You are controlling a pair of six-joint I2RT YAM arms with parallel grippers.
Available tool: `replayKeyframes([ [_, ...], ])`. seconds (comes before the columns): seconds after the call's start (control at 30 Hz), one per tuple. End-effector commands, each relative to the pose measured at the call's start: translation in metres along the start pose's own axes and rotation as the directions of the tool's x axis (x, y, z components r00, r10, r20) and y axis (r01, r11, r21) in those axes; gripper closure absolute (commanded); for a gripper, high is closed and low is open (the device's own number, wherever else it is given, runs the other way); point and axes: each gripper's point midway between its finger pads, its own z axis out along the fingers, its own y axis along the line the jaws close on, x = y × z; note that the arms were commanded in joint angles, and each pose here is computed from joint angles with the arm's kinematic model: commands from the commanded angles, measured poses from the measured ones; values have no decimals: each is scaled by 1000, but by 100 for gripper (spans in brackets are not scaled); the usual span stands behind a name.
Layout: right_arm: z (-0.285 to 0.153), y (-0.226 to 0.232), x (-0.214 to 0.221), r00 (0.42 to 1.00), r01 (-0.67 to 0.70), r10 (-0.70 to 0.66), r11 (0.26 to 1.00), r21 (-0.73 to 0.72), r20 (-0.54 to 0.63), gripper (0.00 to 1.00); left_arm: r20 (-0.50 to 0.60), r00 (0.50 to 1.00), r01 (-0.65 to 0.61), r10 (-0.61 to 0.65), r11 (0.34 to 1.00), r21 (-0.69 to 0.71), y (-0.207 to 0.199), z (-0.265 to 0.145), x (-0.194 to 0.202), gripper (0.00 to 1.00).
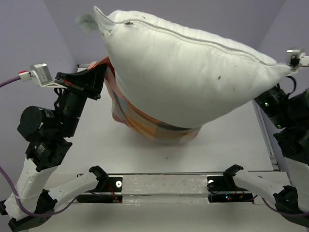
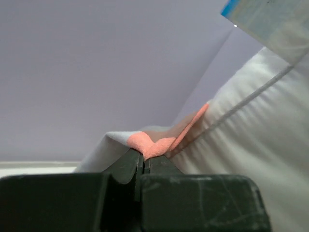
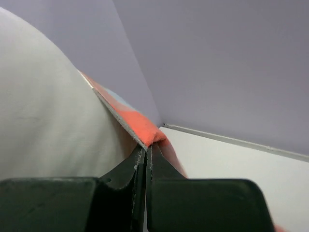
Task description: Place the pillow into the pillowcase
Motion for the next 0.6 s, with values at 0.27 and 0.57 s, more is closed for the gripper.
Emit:
replayKeyframes([
  [0.27,-15,22,-89,995,38,-41,999,35,95,100,130,992,-17,3,994,107,-54,6,-94,100],
  [0.57,53,-25,17,989,13,11,987,158,-149,100,66,997,-36,35,999,18,-31,26,-54,100],
])
